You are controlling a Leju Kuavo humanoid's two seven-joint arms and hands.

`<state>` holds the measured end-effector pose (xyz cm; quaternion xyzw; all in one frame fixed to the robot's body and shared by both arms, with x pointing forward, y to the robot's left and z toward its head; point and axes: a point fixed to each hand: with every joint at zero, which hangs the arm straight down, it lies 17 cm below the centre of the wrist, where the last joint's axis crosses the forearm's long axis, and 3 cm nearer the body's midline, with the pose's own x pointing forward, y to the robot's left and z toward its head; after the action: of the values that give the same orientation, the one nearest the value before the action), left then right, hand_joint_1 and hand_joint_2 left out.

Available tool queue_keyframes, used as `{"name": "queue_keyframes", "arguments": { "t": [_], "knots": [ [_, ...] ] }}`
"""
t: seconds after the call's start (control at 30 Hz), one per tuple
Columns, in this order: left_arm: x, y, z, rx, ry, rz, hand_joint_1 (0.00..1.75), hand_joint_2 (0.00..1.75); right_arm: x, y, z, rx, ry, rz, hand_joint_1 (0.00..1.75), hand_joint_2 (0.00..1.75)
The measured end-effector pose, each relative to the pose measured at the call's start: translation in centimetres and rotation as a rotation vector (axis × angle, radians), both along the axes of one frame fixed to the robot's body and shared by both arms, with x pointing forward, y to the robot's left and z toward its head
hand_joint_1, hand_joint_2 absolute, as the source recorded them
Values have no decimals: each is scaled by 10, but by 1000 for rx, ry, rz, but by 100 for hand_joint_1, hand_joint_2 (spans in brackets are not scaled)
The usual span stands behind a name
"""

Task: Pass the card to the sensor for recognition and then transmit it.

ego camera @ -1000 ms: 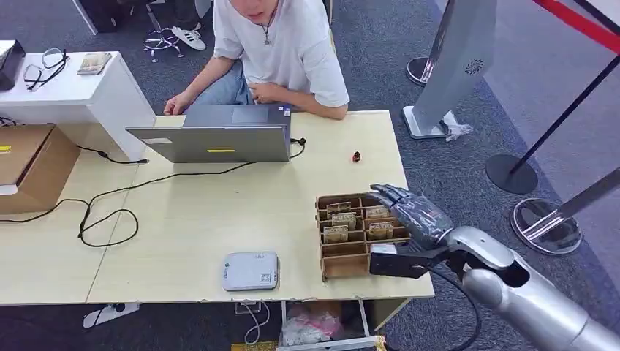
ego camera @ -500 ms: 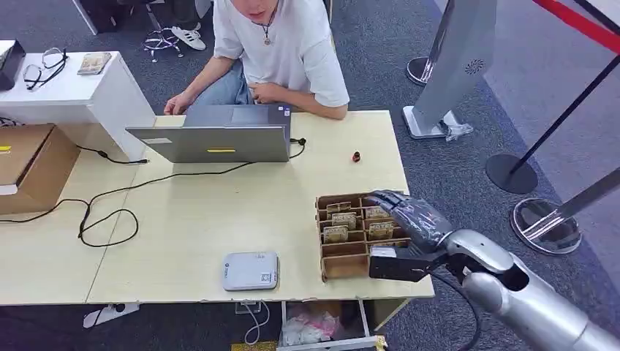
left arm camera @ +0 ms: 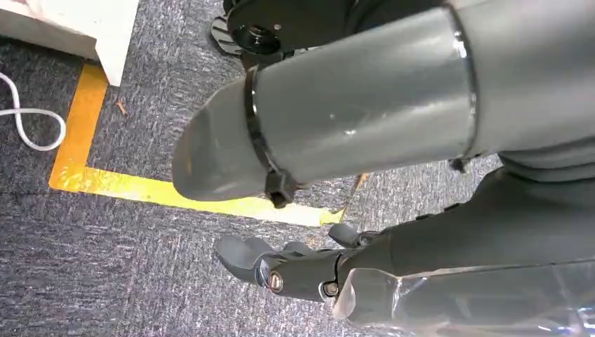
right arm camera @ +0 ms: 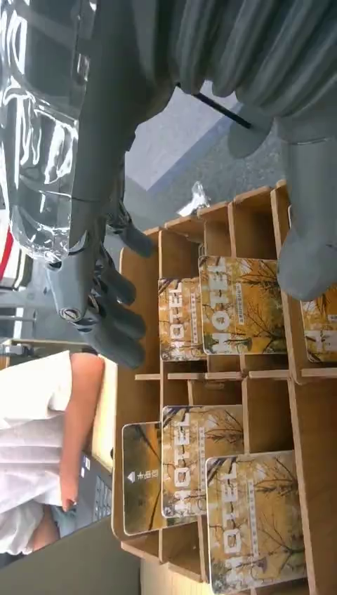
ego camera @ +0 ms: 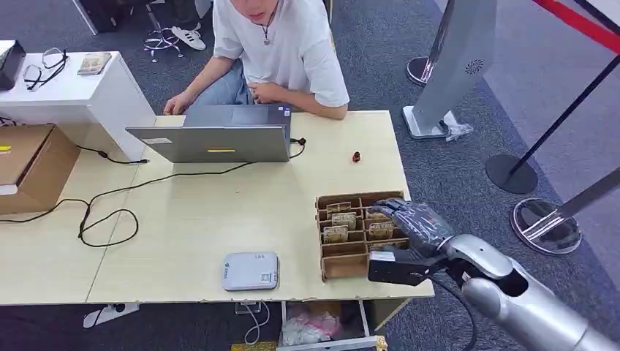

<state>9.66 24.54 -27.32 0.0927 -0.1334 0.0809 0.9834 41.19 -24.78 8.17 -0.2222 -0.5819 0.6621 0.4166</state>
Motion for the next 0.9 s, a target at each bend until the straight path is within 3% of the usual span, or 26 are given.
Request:
{"name": "queue_keyframes", "arguments": {
  "t": [0.5, 0.7, 0.77, 0.9],
  "knots": [
    [0, 0, 0, 0, -1, -6, 0, 0, 16, 11, -7, -6, 5, -5, 56, 175],
    [0, 0, 0, -1, -1, -3, 0, 0, 24, 15, -11, -10, 9, -11, 61, 175],
    [0, 0, 0, -1, 0, -2, 0, 0, 27, 17, -10, -6, 8, -14, 72, 175],
    [0, 0, 0, -1, 0, 0, 0, 0, 30, 18, -10, -5, 7, -18, 72, 175]
  ]
}}
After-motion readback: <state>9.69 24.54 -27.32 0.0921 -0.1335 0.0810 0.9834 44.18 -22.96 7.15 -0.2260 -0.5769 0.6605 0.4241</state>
